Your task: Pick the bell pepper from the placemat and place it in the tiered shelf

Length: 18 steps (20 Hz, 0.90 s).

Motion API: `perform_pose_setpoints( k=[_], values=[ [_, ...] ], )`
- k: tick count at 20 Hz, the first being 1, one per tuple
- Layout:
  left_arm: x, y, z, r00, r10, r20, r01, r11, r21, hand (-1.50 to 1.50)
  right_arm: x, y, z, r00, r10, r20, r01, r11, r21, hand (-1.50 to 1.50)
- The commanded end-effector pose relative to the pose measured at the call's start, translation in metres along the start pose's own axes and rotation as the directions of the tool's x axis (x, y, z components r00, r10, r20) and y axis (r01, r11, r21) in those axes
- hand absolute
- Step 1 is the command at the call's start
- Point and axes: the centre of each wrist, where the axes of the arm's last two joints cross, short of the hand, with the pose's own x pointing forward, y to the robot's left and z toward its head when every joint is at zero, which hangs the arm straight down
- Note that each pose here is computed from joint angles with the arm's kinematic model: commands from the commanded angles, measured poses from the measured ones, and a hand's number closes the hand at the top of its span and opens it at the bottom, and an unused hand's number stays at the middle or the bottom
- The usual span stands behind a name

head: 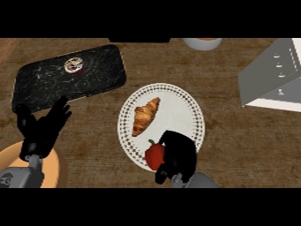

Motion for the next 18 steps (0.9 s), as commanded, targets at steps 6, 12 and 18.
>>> perform_pose_setpoints(
  k=[6, 12, 18],
  values=[
    [-0.025, 0.011, 0.003, 0.998, 0.011, -0.069, -0.008, 0.999, 0.044, 0.0, -0.048, -0.007, -0.01, 0.991, -0.054, 0.124, 0.055, 0.998, -0.008, 1.5],
    [-0.03, 0.015, 0.018, 0.997, 0.015, -0.081, -0.011, 0.999, 0.052, 0.0, -0.146, -0.074, -0.01, 0.911, -0.007, 0.412, 0.016, 1.0, -0.018, 1.5],
    [-0.031, 0.022, 0.022, 0.995, 0.035, -0.09, -0.028, 0.996, 0.084, 0.0, -0.163, -0.142, 0.031, 0.817, -0.111, 0.565, 0.231, 0.962, -0.145, 1.5]
  ],
)
